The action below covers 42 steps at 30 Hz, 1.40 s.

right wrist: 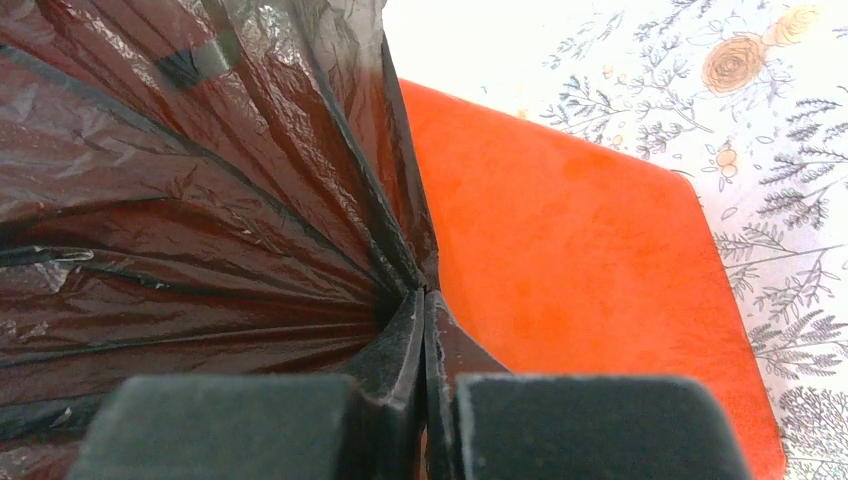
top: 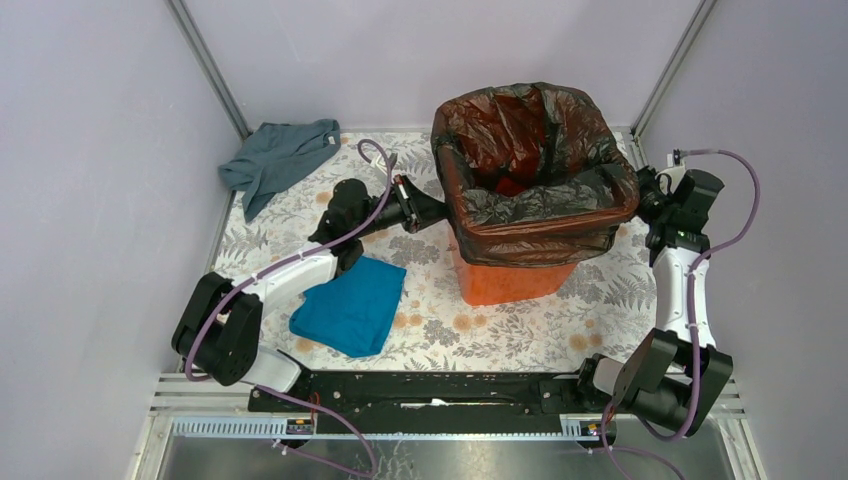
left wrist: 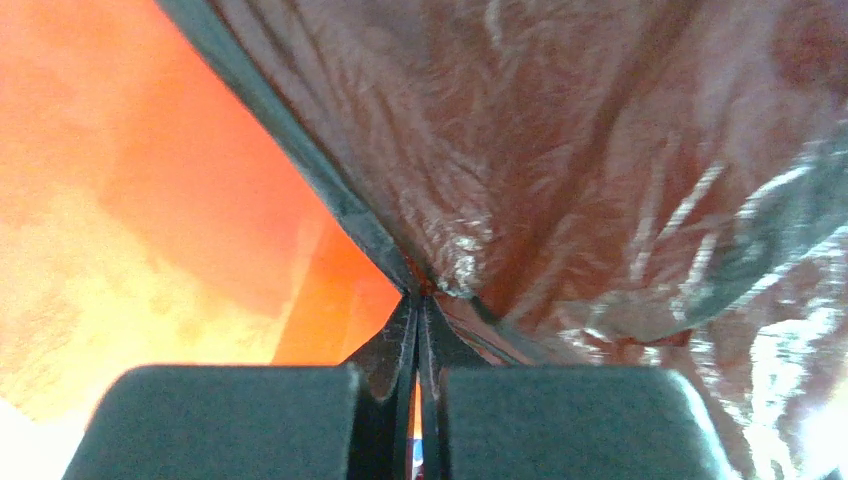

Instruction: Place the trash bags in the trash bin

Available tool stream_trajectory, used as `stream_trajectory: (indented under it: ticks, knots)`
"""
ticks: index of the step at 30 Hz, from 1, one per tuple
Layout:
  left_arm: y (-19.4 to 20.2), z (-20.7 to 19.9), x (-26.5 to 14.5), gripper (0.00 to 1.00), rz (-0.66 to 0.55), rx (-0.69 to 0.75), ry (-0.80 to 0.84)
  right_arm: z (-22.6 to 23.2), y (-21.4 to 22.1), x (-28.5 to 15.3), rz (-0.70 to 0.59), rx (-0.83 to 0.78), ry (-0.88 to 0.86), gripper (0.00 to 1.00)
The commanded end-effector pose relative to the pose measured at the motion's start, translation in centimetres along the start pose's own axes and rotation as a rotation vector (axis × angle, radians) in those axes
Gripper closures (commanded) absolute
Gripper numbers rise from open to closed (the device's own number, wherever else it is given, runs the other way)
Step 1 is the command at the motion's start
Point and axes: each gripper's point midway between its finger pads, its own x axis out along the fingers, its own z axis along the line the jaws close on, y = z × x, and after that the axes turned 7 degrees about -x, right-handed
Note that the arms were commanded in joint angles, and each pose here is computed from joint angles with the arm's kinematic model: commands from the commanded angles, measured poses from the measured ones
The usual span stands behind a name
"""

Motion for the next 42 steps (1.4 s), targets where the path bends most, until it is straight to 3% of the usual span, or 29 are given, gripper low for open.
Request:
stream_trajectory:
  ticks: [1,9,19,26,28,30,32,34,38,42]
  knots:
    - [0.0,2.3,0.1,1.00,-0.024,0.079,-0.097,1.1,-0.6,-0.7,-0.038,-0.073,0.022,1.00]
    - [2.0,7.6,-2.0,1.00,-0.007,0.047,-0.223,-3.3,1.5,-0.6,-0.024,-0.071,0.161,1.00]
    - [2.1,4.4,-2.5,1.00,-0.004,0.161,-0.231,-4.0,2.3,-0.9,0.000,-0.131,0.234,1.00]
    - [0.4,1.3,-2.0,1.00,-0.047,0.231,-0.225,-8.4,3.7,-1.1,0.013,-0.101,0.389,0.98]
    - [0.2,1.7,-1.8,1.00,-0.045,0.220,-0.239,-8.6,3.0,-1.4,0.016,-0.113,0.434,0.90]
    - [0.3,2.5,-1.8,1.00,-0.043,0.203,-0.253,-8.5,1.6,-2.3,-0.004,-0.139,0.505,0.77]
    - [0.5,3.3,-1.9,1.00,-0.040,0.185,-0.260,-7.8,-0.7,-3.7,-0.068,-0.169,0.586,0.46]
    - [0.8,3.8,-2.0,1.00,-0.032,0.170,-0.259,-6.3,-3.4,-5.2,-0.149,-0.206,0.646,0.26]
    - [1.2,4.1,-2.0,1.00,-0.014,0.161,-0.255,-2.4,-8.9,-7.7,-0.266,-0.290,0.720,0.12]
    - [1.3,4.2,-1.9,0.98,-0.004,0.164,-0.252,5.7,-11.6,-7.1,-0.313,-0.452,0.569,0.09]
